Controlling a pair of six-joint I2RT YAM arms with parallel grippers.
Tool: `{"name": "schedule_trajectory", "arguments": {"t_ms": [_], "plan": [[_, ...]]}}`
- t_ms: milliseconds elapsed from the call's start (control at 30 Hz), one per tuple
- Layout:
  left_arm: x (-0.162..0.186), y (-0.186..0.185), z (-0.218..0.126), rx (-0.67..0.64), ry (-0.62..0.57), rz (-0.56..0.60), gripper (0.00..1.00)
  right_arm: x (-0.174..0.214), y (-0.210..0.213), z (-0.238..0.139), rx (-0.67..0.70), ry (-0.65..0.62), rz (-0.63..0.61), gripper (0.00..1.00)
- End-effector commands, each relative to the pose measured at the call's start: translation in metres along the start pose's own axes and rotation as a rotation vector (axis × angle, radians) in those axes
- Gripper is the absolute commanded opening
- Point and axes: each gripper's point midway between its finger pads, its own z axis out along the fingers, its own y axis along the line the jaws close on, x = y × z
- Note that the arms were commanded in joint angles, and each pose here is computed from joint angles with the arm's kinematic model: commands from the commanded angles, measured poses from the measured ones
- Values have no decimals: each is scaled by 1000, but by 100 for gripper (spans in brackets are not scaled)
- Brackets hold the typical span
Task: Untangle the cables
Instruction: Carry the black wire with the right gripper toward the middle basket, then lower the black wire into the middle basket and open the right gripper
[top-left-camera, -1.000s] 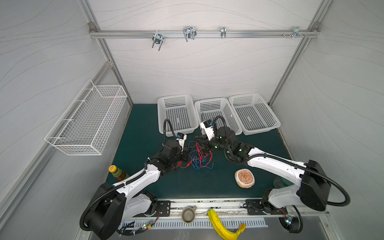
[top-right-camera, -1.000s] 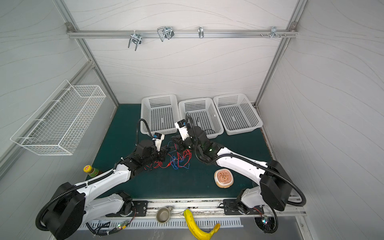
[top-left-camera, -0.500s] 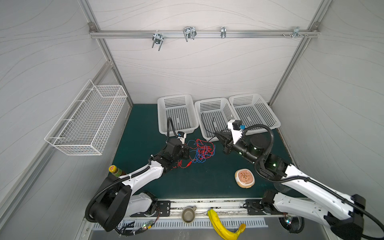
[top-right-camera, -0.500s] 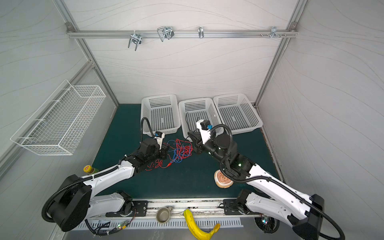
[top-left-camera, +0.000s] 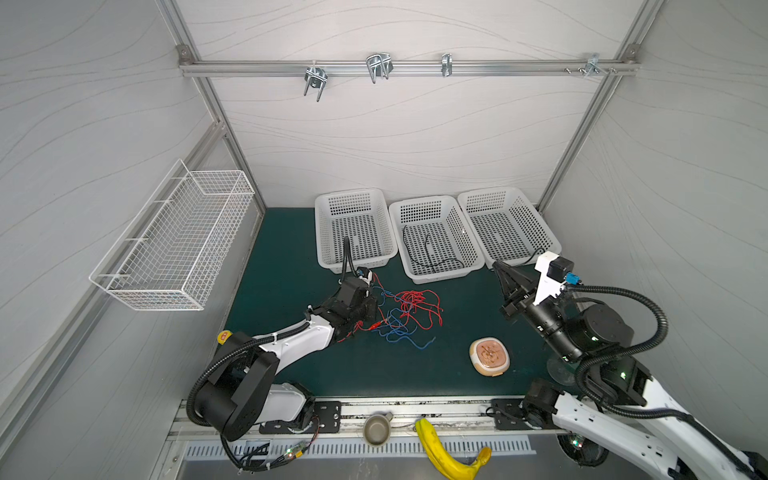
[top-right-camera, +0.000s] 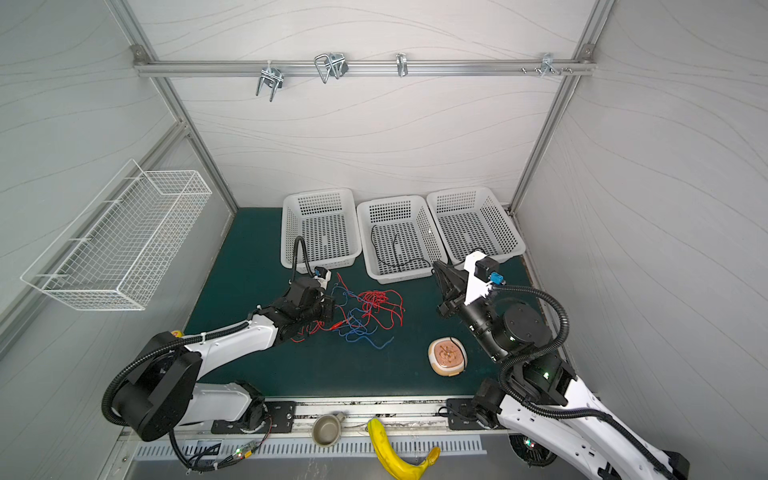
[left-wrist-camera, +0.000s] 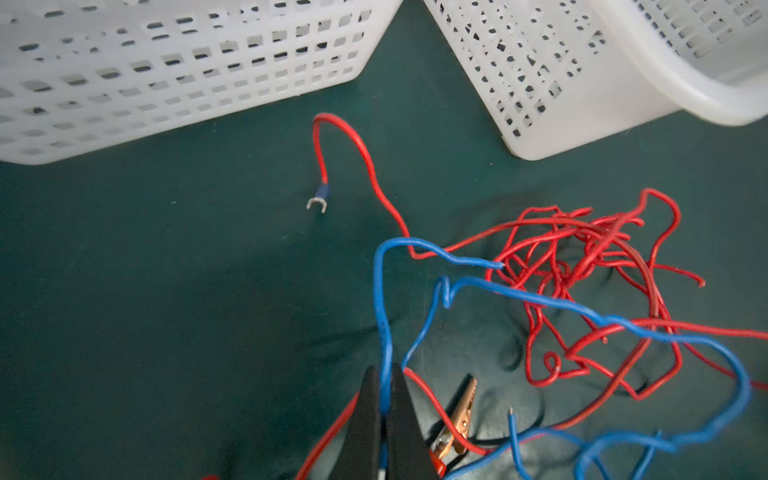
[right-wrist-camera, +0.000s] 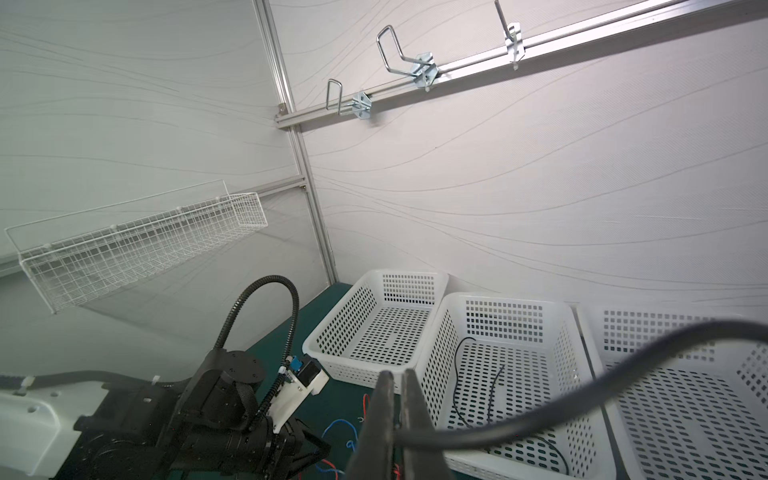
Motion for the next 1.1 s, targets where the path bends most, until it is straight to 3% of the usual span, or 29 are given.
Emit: {"name": "schedule_trajectory", "arguments": {"t_ms": [0, 333, 600, 900, 1067], "plan": [[-25, -6, -2, 6, -54, 10, 0, 14, -9, 6, 58, 68, -58, 0], [-30, -15, -6, 67, -94, -9, 0, -21, -9, 63, 107, 57, -149, 0], [-33, -18, -14, 90, -119, -14, 0, -37, -40, 142, 123, 113, -46, 0], [-34, -19, -31, 105, -145, -1, 0, -13, -79, 203, 142, 134, 81, 0], [-38, -20, -43, 114, -178, 0, 0, 27, -92, 218, 168, 215, 112, 0]]}}
